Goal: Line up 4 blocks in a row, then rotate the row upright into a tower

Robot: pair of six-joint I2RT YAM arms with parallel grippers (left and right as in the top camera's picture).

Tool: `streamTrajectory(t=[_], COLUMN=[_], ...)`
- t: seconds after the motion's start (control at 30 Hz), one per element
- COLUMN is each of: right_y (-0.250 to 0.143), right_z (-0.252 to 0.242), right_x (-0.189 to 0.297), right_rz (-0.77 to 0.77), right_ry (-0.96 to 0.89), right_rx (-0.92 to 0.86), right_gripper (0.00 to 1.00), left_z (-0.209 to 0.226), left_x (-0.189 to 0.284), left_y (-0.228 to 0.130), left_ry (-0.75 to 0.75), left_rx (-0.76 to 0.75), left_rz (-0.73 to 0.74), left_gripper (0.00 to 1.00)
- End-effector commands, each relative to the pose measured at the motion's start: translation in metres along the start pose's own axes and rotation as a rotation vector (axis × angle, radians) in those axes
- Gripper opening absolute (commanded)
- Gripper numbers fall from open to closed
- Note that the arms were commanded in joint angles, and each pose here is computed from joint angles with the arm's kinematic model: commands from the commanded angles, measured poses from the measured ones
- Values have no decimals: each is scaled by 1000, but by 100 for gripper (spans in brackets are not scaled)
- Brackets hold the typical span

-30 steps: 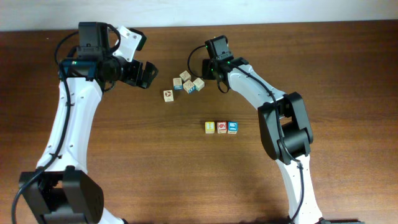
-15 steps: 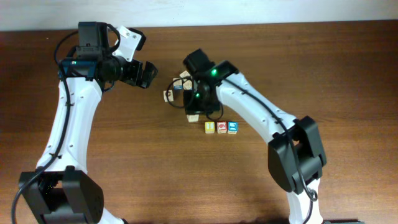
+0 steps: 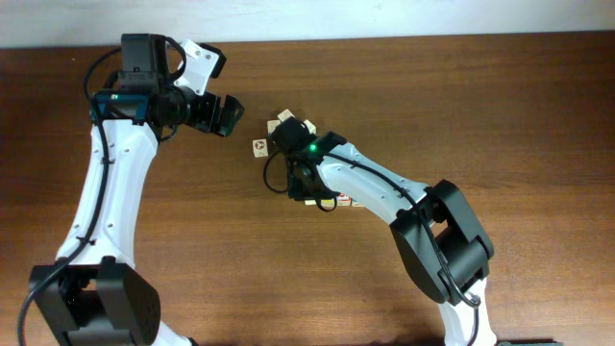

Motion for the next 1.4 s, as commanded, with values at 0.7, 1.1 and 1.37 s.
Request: streamTrajectory(t=[0.7, 1.1, 1.37], right_y=[13, 6, 52], right_z=[-159, -109, -102], right_x=[8, 6, 63], right_rz=[201, 168, 66], right_ry=[92, 198, 241], right_rx=[-251, -155, -12], right_gripper=[24, 19, 19], left_z=[1, 1, 1], left_x=[2, 2, 2], left_y=[4, 4, 4], left_ry=[-3, -3, -3], left_rx=[3, 3, 3], left_rz=[-14, -14, -14], left_gripper=[99, 99, 99])
Point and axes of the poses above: each gripper's point midway between its finger pads, its own x axis back along the fingers, its own z axis along the line the jaws close on, y = z × x, the point moved 6 cm from there along x, back along the fingers, and after that the axes turned 10 degrees about -x, right-handed, at the moved point
